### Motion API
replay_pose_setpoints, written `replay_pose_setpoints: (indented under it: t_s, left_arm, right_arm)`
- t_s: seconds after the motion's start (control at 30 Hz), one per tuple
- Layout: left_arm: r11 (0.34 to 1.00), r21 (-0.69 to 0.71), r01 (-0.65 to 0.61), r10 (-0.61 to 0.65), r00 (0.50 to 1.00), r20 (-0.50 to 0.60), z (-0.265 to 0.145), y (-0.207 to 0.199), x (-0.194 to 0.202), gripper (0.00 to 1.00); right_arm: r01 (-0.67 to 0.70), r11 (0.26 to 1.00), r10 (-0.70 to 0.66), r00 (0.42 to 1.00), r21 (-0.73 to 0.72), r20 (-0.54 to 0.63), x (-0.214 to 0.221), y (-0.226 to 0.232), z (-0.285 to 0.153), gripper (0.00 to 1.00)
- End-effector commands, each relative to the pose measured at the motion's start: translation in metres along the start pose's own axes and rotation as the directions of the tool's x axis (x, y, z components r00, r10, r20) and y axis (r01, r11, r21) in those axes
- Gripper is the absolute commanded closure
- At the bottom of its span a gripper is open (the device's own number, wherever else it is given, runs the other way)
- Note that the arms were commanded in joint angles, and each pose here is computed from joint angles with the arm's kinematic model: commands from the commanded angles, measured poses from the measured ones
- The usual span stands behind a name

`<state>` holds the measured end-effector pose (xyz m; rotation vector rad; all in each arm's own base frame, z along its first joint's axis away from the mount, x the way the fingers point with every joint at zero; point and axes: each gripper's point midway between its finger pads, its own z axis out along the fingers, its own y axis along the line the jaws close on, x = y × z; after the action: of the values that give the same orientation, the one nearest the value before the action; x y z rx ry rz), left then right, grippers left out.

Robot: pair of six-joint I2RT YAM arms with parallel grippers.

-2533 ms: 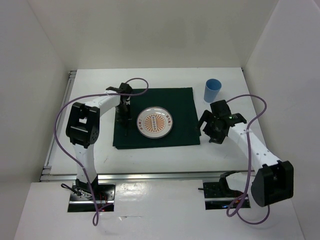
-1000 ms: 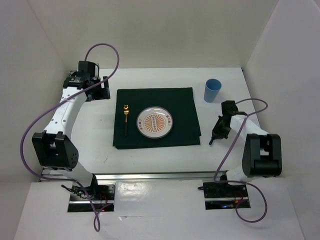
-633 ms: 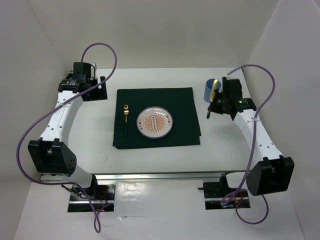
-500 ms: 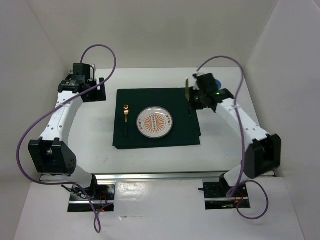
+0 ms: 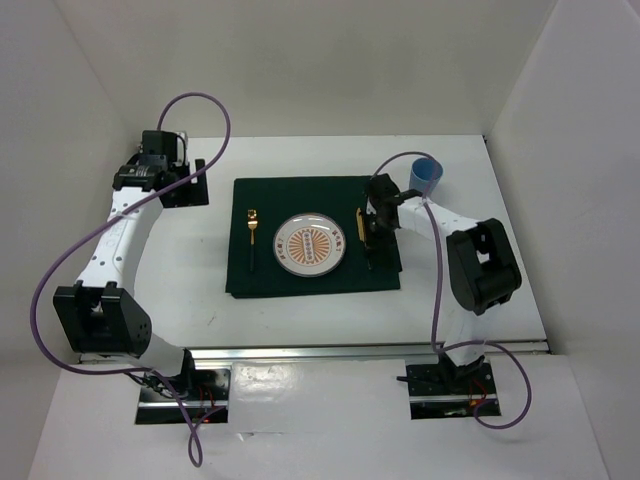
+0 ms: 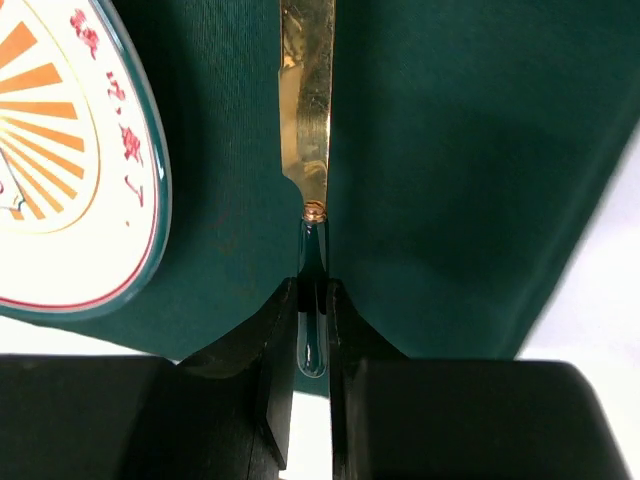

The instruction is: Set the dinner table for one person

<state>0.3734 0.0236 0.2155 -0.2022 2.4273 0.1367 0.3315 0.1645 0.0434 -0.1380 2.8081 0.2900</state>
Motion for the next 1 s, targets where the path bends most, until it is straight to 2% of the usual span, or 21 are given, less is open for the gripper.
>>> replay_pose_setpoints:
  t_s: [0.0, 0.13, 0.2, 0.43, 0.47, 0.53, 0.57, 0.6, 0.7, 0.73, 0.83, 0.9, 0.97]
  left_arm:
    - [1.0, 0.005, -0.011, 0.011, 1.0, 0.019, -0.001, 0.002, -0.002, 0.06]
    - [1.0, 0.005, -0.011, 0.011, 1.0, 0.018, -0.001, 0.002, -0.002, 0.06]
    - [0.999, 0.039, -0.022, 0.022, 1.0, -0.002, 0.002, -0.004, 0.005, 0.06]
    - [0.999, 0.028, -0.02, 0.02, 1.0, 0.015, 0.0, -0.002, 0.002, 0.06]
    - [0.999, 0.028, -0.03, 0.029, 0.999, 0.015, 0.0, -0.002, 0.002, 0.06]
    - [0.999, 0.028, -0.03, 0.029, 0.999, 0.015, 0.0, -0.001, 0.002, 0.06]
    - [0.999, 0.028, -0.03, 0.029, 0.999, 0.015, 0.0, -0.001, 0.002, 0.06]
    - [0.999, 0.038, -0.03, 0.029, 0.999, 0.015, 0.0, -0.003, 0.002, 0.06]
    - [0.999, 0.038, -0.031, 0.031, 1.0, 0.006, 0.001, -0.003, 0.003, 0.06]
    - [0.999, 0.037, -0.032, 0.032, 0.999, -0.003, 0.0, -0.003, 0.005, 0.06]
    - [0.999, 0.029, -0.04, 0.04, 0.999, 0.006, -0.003, -0.001, 0.003, 0.06]
    - [0.999, 0.029, -0.039, 0.038, 0.999, 0.017, -0.006, -0.001, 0.002, 0.06]
    - [0.999, 0.018, -0.046, 0.046, 0.999, 0.028, -0.01, 0.002, 0.0, 0.06]
  right_arm:
    - [-0.004, 0.997, 0.007, 0.999, -0.074, 0.042, -0.016, 0.012, 0.01, 1.0]
    - [-0.09, 0.992, 0.094, 0.995, -0.088, 0.039, -0.014, 0.002, 0.021, 1.0]
    - [-0.097, 0.993, 0.102, 0.992, -0.063, 0.075, -0.023, -0.001, 0.016, 1.0]
    - [-0.12, 0.989, 0.122, 0.992, -0.084, 0.023, -0.019, 0.001, 0.021, 1.0]
    - [-0.109, 0.99, 0.112, 0.993, -0.084, 0.023, -0.019, 0.001, 0.022, 0.98]
    - [-0.102, 0.992, 0.103, 0.995, -0.08, 0.016, -0.015, -0.001, 0.023, 0.86]
    - [-0.092, 0.992, 0.094, 0.995, -0.081, 0.018, -0.018, -0.001, 0.024, 0.77]
    - [-0.096, 0.993, 0.096, 0.995, -0.074, -0.001, -0.013, -0.002, 0.027, 0.6]
    - [-0.071, 0.994, 0.072, 0.997, -0.078, 0.014, -0.02, 0.0, 0.018, 0.37]
    - [-0.068, 0.994, 0.07, 0.997, -0.083, 0.028, -0.026, 0.002, 0.011, 0.26]
    - [-0.072, 0.996, 0.077, 0.99, -0.049, 0.114, -0.051, 0.003, -0.029, 0.23]
    - [-0.095, 0.995, 0.1, 0.975, -0.038, 0.196, -0.074, 0.007, -0.073, 0.23]
    - [-0.129, 0.991, 0.115, 0.957, 0.037, 0.267, -0.088, -0.007, -0.106, 0.19]
